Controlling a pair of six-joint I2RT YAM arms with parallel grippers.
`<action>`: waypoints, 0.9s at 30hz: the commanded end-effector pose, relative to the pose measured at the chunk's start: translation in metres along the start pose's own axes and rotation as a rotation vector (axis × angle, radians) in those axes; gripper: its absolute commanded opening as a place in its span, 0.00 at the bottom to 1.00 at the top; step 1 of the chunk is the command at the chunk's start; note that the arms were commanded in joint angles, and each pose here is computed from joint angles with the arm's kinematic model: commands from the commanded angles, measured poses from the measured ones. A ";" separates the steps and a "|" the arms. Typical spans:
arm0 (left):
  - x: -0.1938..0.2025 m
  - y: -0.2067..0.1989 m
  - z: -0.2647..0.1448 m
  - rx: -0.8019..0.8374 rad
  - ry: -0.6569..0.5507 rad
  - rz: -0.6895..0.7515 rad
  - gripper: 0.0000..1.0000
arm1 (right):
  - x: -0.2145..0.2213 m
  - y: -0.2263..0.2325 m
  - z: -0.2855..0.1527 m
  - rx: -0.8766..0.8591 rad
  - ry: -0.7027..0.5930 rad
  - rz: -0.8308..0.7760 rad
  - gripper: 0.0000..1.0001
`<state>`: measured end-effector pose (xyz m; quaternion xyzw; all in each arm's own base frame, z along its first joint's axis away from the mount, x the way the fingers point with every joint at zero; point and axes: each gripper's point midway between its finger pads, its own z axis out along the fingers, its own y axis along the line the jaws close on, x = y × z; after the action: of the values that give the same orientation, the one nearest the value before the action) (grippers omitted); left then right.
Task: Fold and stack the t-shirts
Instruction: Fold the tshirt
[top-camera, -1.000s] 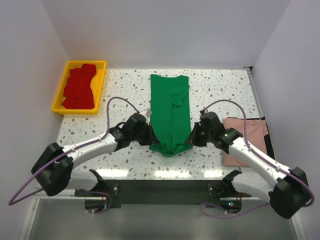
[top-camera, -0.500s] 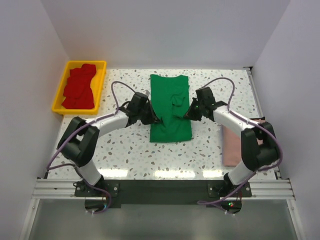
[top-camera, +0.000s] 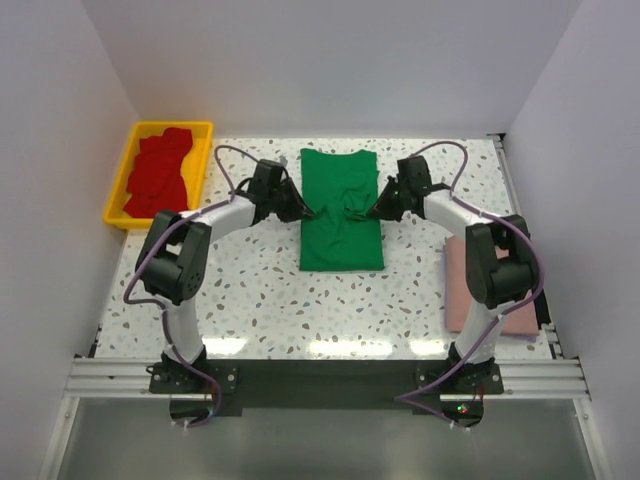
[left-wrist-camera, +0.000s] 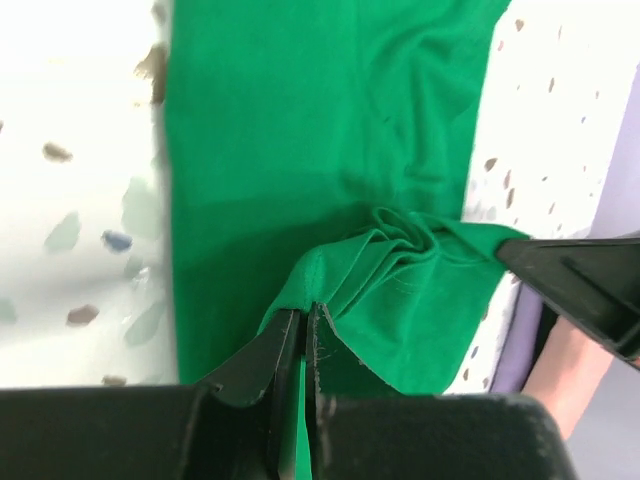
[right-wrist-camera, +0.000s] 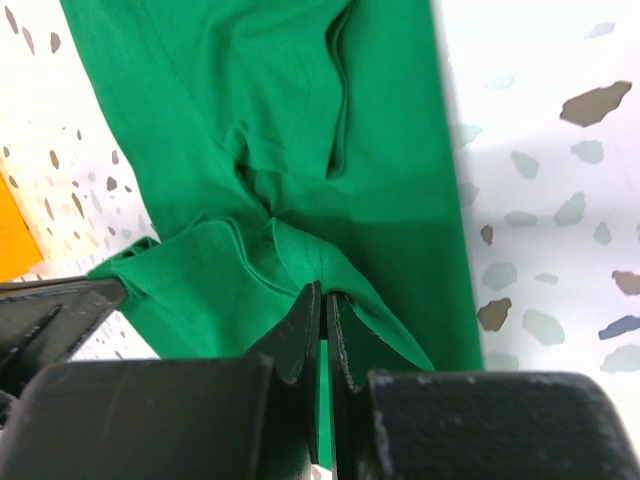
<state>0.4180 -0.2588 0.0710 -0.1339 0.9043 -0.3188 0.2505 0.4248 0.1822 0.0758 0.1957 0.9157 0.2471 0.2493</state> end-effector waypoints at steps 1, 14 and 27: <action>-0.027 -0.030 0.002 0.099 -0.040 0.038 0.00 | -0.024 0.021 -0.001 -0.082 -0.044 -0.007 0.00; -0.038 0.004 0.021 0.056 -0.026 -0.020 0.00 | -0.041 -0.001 0.015 -0.102 -0.030 0.074 0.00; -0.051 -0.002 0.022 0.130 -0.046 -0.011 0.15 | -0.051 -0.010 0.026 -0.148 0.009 0.119 0.08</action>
<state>0.4497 -0.2479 0.0477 -0.1496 0.8996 -0.3378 0.2331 0.4547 0.1553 0.0450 0.2433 0.8992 0.2955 0.2120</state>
